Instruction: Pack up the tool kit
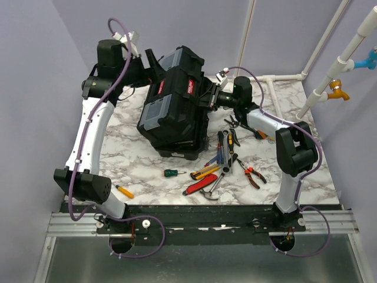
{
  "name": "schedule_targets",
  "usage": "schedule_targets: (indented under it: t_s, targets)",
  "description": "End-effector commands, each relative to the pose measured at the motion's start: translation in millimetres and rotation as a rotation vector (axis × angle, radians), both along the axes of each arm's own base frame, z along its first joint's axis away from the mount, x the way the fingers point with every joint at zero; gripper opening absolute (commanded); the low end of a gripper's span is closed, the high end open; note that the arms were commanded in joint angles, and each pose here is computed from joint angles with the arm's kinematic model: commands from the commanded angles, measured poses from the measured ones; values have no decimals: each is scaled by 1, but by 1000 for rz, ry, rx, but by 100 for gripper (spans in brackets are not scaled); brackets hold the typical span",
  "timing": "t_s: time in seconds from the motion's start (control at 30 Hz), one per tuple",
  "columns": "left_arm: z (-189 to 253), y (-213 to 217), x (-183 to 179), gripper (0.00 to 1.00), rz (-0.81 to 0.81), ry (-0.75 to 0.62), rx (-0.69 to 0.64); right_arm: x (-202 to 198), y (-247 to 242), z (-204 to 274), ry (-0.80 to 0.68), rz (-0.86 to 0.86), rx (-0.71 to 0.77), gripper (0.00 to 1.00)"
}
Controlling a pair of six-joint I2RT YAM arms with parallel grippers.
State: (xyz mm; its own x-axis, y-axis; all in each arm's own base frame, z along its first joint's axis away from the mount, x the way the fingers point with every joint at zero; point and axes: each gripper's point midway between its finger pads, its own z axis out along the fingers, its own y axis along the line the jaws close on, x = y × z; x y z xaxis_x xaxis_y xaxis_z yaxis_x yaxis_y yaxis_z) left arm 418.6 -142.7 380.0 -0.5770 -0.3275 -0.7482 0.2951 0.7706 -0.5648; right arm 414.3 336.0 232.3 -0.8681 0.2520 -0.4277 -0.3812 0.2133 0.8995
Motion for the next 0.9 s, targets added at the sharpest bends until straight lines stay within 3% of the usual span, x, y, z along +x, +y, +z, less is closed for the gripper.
schedule_targets:
  t_s: [0.0, 0.23, 0.57, 0.87]
  targets:
    - [0, 1, -29, 91, 70, -32, 289, -5, 14, 41, -127, 63, 76, 18]
    - [-3, -31, -55, 98, 61, -121, 543, -4, 19, 38, -123, 72, 79, 18]
    - [-38, -100, -72, 98, -20, -212, 1125, -4, 21, 35, -109, 76, 103, 18]
    - [-87, -107, -65, 98, -40, -176, 1317, -5, 21, 33, -105, 86, 113, 17]
